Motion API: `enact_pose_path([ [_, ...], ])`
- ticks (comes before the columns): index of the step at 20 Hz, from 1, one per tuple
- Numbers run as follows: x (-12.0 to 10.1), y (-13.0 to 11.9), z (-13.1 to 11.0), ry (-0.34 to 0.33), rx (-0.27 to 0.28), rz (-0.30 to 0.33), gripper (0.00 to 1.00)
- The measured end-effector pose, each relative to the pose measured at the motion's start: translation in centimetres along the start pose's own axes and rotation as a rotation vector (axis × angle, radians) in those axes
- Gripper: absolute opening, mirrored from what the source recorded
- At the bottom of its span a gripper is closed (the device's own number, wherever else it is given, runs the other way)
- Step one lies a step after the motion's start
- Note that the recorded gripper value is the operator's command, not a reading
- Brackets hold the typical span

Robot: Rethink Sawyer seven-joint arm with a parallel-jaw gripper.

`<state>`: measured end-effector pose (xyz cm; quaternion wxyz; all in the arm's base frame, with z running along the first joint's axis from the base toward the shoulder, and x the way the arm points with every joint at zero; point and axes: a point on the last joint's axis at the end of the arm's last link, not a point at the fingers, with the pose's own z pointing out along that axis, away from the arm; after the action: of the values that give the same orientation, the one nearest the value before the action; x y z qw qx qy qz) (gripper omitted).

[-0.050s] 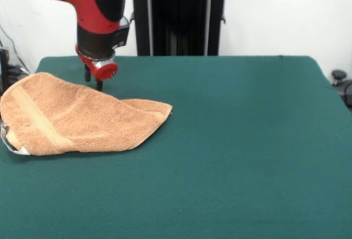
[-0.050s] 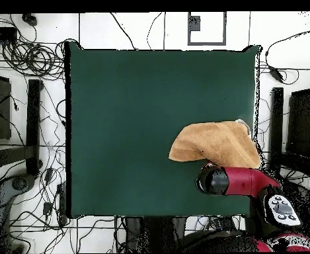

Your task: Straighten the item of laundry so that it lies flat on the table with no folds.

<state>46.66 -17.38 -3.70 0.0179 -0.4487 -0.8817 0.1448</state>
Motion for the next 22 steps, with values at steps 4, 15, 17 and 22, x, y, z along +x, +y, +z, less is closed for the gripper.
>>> enact_pose_path([
  [4, 0.8, 0.4, -0.3, -0.005, -0.030, 0.044, 1.00],
  [15, 4.3, 5.2, -1.9, -0.006, -0.144, 0.132, 1.00],
  [17, 4.6, 5.8, -2.1, -0.004, -0.153, 0.146, 1.00],
  [22, 5.3, 7.2, -2.6, 0.009, -0.169, 0.190, 1.00],
])
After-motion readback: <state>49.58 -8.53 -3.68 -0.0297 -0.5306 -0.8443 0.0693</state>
